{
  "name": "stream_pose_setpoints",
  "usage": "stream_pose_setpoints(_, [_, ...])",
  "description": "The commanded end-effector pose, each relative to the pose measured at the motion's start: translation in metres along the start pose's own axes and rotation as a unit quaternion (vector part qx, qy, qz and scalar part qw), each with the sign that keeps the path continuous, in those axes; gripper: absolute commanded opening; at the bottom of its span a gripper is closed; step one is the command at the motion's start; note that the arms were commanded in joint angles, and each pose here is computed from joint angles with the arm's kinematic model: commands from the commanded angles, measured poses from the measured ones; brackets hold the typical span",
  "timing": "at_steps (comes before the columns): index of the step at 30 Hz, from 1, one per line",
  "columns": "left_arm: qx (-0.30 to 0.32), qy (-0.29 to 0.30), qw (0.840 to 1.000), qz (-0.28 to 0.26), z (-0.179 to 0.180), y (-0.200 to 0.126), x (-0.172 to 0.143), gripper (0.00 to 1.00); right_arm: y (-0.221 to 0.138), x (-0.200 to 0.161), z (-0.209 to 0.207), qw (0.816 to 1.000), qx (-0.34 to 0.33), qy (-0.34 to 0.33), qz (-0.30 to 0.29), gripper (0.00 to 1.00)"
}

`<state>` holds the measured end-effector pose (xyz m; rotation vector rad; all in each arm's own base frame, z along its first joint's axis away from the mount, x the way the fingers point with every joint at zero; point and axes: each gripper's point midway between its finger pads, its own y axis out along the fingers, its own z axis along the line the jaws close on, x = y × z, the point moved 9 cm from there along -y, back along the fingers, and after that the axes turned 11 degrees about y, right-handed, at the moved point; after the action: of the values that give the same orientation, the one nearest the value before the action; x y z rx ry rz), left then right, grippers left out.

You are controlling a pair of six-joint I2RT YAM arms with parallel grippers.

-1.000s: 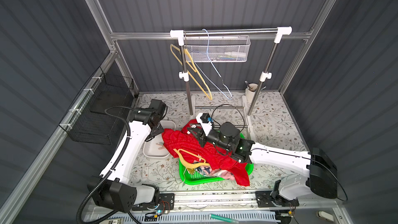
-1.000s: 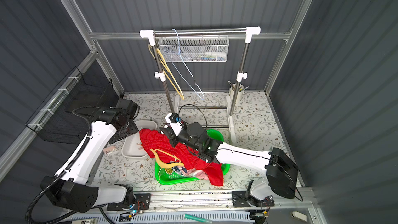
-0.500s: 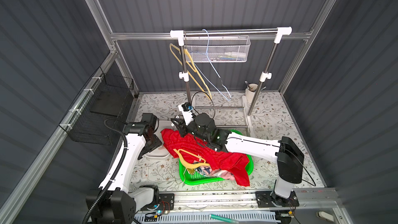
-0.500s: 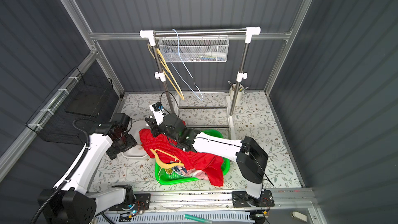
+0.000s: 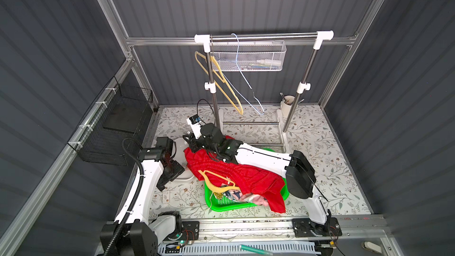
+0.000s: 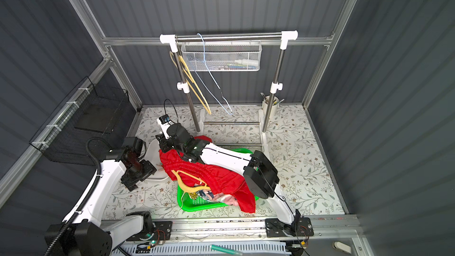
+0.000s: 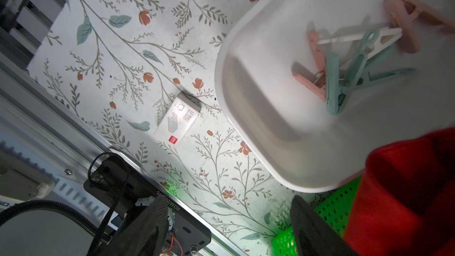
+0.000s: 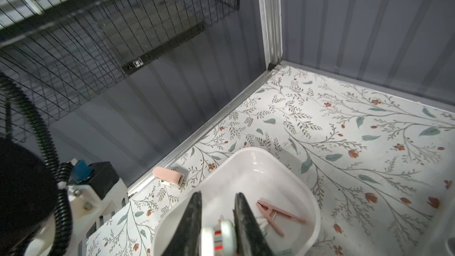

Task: Remove the clothespins securing shorts to the hanger
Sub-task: Place the clothespin in the storage box.

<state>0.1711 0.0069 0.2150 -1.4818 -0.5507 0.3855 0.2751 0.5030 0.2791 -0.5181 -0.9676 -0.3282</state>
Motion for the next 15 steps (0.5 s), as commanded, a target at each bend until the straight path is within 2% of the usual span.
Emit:
stream_pose_setpoints(1, [-0.002,-0.031,0.999,0.03,0.005,0.007,-0.01,0.78,0.012,-0.002,0.0,1.0,0.002,0.008,0.029,0.22])
stream_pose_setpoints(15, [-0.032,-0.043,0.997,0.048,0.005,0.009,-0.02,0.76,0.051,-0.021,-0.013,0.998,-0.01,0.014,0.056,0.3])
